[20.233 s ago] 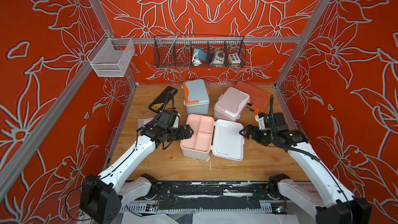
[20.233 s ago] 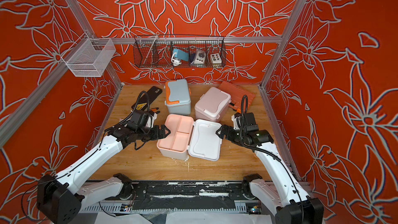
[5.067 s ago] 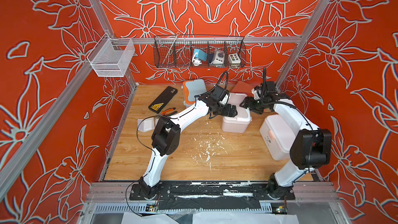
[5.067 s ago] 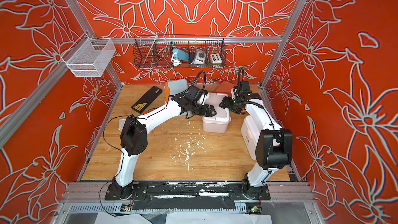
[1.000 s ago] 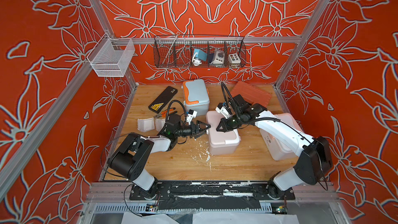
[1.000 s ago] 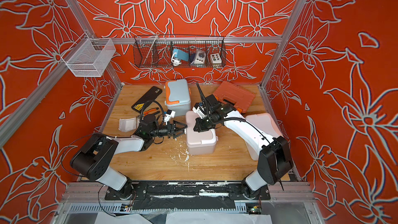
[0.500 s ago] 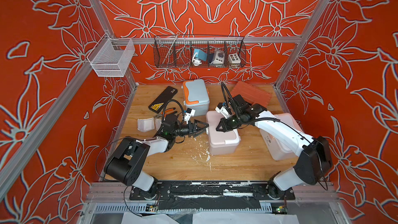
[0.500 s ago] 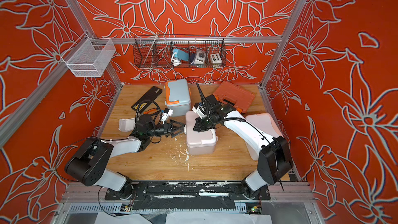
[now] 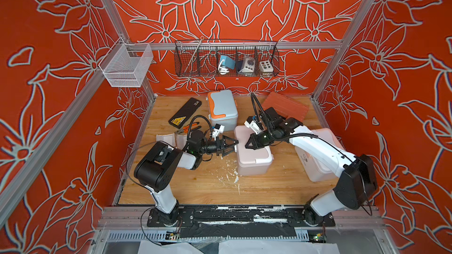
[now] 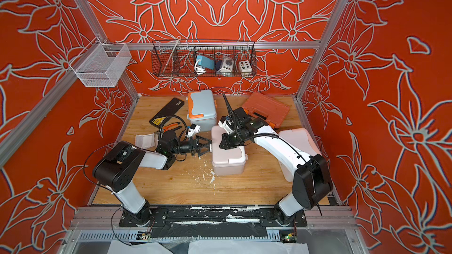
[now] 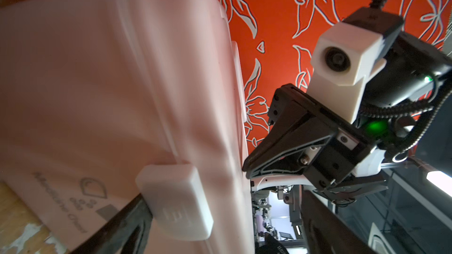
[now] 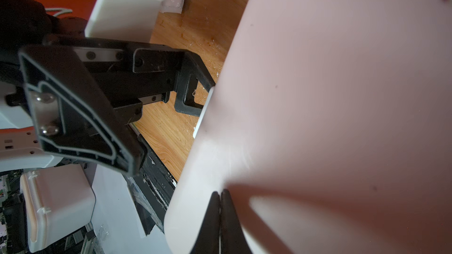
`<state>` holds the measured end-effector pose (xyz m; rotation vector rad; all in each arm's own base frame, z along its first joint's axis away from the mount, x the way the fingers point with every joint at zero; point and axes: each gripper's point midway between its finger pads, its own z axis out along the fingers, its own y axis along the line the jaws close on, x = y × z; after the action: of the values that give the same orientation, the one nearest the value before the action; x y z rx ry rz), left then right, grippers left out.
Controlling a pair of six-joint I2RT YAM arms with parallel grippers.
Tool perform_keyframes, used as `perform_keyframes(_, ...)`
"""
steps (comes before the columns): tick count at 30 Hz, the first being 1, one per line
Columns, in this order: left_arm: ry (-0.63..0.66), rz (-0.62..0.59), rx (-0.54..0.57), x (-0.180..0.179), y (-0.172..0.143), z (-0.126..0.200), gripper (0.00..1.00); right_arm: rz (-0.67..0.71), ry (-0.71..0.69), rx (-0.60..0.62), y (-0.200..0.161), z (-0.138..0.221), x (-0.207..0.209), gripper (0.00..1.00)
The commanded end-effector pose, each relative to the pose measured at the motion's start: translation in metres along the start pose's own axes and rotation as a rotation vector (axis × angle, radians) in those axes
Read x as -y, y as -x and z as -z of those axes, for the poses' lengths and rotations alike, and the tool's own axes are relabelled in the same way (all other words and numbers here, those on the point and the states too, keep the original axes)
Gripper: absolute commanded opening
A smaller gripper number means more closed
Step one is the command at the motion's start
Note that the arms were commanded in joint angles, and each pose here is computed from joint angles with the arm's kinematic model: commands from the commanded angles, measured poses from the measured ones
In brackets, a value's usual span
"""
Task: Open first aid kits and take out gauze
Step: Open the fastener of the first aid kit.
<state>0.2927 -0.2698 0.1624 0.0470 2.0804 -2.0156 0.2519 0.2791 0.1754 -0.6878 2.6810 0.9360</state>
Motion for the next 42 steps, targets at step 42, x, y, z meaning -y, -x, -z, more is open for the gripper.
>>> perform_keyframes(42, 0.037, -0.125, 0.092, 0.045, 0.001, 0.038, 0.84, -0.067, -0.106, -0.124, -0.033, -0.015, 0.027, 0.12)
